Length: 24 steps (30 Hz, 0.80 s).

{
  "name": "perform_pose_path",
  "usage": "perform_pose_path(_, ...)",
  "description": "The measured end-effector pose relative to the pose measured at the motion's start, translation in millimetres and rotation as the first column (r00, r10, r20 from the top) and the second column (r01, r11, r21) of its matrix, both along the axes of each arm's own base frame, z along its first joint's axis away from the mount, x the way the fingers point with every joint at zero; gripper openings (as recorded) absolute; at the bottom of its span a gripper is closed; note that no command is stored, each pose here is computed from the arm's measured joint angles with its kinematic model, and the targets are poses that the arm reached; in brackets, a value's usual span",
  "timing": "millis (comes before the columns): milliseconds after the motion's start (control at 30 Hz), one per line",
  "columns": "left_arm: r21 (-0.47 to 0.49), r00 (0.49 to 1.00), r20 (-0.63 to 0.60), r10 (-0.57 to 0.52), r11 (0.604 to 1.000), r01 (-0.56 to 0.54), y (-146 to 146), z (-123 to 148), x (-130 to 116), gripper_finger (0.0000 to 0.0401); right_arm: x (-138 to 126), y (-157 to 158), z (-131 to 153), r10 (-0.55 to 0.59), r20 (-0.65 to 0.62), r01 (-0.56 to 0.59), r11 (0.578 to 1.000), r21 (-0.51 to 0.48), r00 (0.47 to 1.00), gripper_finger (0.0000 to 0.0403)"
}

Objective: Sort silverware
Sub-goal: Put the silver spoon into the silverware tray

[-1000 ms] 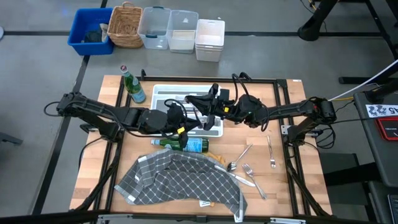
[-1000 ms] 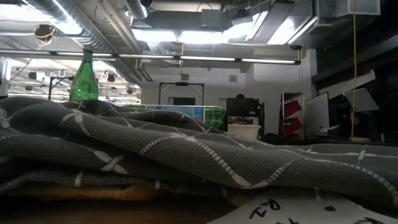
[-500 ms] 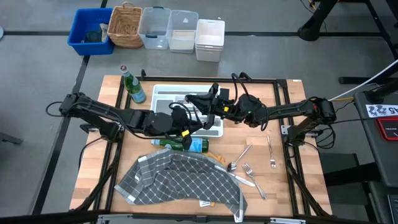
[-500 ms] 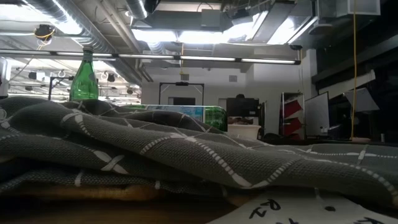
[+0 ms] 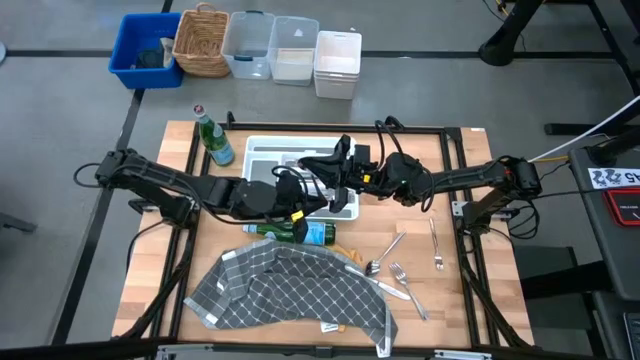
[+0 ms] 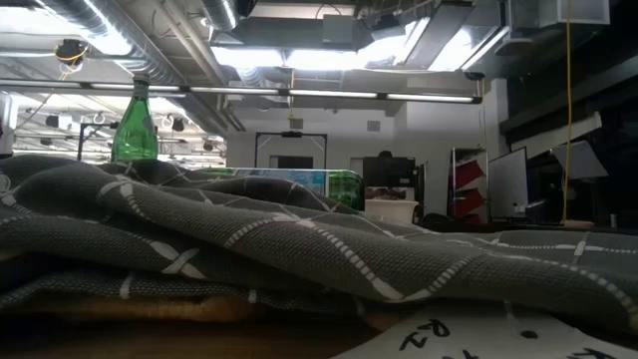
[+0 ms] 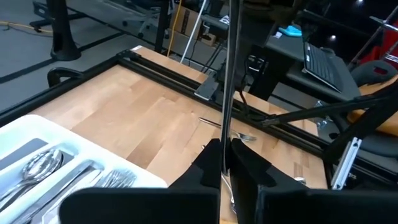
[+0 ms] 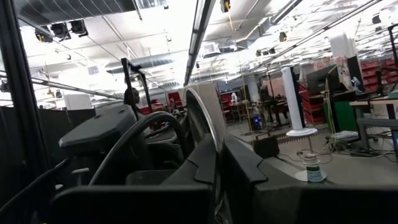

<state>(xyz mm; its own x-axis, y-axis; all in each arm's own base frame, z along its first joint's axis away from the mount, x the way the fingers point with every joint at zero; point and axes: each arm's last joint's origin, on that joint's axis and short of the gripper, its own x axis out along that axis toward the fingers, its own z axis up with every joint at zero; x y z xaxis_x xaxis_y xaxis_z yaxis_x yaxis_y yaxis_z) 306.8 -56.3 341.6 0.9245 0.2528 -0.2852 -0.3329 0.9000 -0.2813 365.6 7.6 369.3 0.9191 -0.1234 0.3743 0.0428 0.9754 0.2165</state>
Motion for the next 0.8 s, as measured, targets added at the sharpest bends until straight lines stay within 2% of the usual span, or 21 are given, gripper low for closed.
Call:
perform_pose_path(133,0.016,1.000,-0.011,0.012,1.000,-0.011,1.6,-0.9,-0.1,0.0002,0.0,-0.2,-0.1,-0.005,-0.001,0.005,1.000,0.004,1.000,0.0037)
perform_pose_path(367,0.069,0.999,-0.046,0.022,0.997,-0.019,6.5,-1.3,-2.1,0.0000,-1.2,-2.1,-0.8,-0.073,-0.027,0.074,0.997,0.027,0.997,0.0123)
perform_pose_path(500,0.083,0.992,-0.117,0.048,0.996,-0.038,16.9,-5.3,-6.3,0.0000,-12.0,-4.0,5.0,-0.139,-0.120,0.132,0.989,-0.068,0.983,0.0153)
perform_pose_path(567,0.090,0.985,-0.162,0.061,0.995,-0.047,23.8,-8.0,-8.7,0.0001,-20.3,-5.2,8.0,-0.192,-0.190,0.171,0.978,-0.122,0.963,0.0159)
perform_pose_path(800,0.139,0.934,-0.334,0.128,0.987,-0.085,59.5,-21.4,-13.9,0.0001,-55.9,-10.8,14.1,-0.336,-0.412,0.287,0.941,-0.178,0.847,0.0162)
